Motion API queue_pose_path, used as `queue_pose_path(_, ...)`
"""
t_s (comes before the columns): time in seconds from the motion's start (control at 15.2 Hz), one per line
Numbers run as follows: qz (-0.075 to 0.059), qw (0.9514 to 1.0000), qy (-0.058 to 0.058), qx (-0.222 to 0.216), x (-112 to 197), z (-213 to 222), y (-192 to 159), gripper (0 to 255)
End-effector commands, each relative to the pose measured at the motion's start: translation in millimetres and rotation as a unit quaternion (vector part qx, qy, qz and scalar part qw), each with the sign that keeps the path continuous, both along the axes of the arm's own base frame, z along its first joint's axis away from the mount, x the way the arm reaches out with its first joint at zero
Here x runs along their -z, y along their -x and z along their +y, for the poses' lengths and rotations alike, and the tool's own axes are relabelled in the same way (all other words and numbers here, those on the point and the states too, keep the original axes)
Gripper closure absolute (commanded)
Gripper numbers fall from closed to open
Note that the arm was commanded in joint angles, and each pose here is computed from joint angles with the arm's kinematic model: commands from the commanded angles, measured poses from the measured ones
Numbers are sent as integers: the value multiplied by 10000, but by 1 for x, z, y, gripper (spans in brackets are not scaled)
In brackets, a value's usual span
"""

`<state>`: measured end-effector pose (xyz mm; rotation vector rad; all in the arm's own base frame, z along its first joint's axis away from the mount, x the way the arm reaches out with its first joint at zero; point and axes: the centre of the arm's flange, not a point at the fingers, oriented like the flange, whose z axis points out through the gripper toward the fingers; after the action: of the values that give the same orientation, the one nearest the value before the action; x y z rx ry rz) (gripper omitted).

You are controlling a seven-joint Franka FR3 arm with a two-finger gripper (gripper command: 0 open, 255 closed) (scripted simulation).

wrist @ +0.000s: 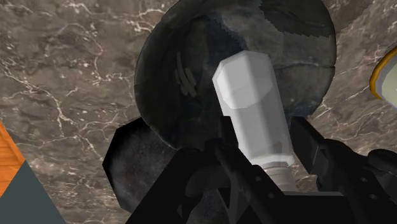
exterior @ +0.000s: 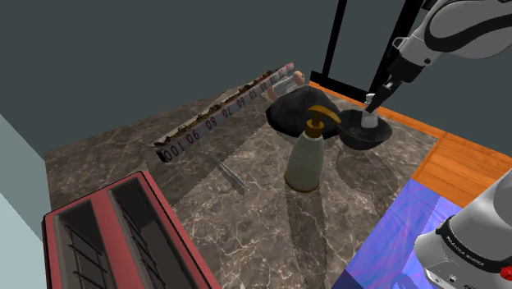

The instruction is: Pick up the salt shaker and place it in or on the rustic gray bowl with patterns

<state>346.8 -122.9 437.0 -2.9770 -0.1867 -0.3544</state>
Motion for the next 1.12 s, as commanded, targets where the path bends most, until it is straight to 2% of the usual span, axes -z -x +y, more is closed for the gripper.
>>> queue_pose_path(0.0, -2, 10000, 0, 0, 1, 0, 0, 255)
queue_pose_path(0.26, -2, 10000, 0, 0, 1, 0, 0, 255)
queue_pose_path(0.33, -2, 10000, 0, 0, 1, 0, 0, 0)
queue_pose_path(0.66, -2, 10000, 0, 0, 1, 0, 0, 0)
queue_pose_path(0.92, -2, 10000, 0, 0, -47, -8, 11, 0)
queue_pose_path(1.06, -2, 10000, 1, 0, -47, -8, 11, 0)
